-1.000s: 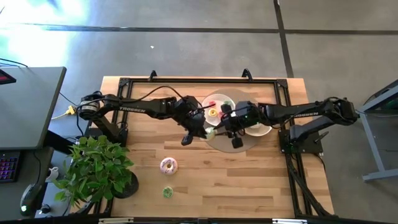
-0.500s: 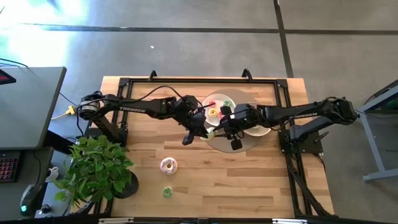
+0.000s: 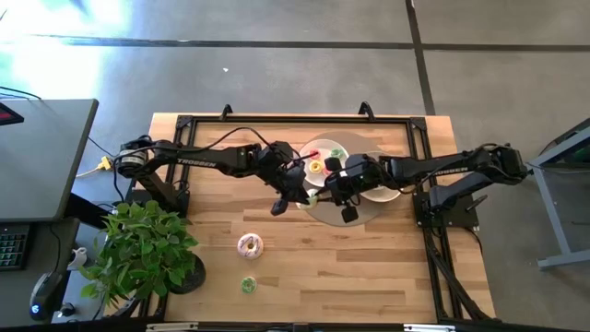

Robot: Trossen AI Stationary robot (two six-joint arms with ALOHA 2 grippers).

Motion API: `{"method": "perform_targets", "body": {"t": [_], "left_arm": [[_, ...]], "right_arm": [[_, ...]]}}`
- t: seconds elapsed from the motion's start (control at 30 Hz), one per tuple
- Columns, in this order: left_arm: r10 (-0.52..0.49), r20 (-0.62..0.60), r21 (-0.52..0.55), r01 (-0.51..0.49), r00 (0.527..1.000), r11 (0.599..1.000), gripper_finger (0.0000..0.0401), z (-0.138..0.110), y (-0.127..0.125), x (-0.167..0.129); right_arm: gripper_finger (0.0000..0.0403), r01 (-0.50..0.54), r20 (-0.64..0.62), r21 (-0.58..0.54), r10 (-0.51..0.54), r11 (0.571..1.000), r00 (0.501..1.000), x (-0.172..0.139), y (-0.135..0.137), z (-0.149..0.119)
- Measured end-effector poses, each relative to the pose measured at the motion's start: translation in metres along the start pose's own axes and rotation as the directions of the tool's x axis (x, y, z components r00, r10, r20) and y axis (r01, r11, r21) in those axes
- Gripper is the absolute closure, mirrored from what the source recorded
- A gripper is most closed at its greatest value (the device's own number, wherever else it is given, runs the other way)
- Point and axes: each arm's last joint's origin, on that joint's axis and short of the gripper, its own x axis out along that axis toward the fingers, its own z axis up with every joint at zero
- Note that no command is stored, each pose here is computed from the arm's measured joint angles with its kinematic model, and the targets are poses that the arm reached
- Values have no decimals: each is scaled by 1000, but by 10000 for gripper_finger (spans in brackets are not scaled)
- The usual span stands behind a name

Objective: Pick & Place donuts
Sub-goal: Put the large blue donut on the brown plate

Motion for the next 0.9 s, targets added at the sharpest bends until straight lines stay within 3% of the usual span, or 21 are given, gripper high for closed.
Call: {"method": "perform_targets", "body": {"t": [0.2,0.53,0.73,0.9], "left_arm": [[15,26,9,-15,1000,1000,371,3,0,0],[103,3,32,-103,995,994,370,1,3,0],[159,-47,97,-154,986,983,369,-4,6,2],[155,-51,150,-146,987,978,331,-7,8,7]], "right_arm": [[394,-14,4,3,14,1000,1000,0,0,0],[398,3,-24,42,-2,999,1000,0,0,-2],[395,60,-135,136,-41,989,990,-1,1,-11],[398,51,-155,163,-26,985,988,0,3,-13]]}}
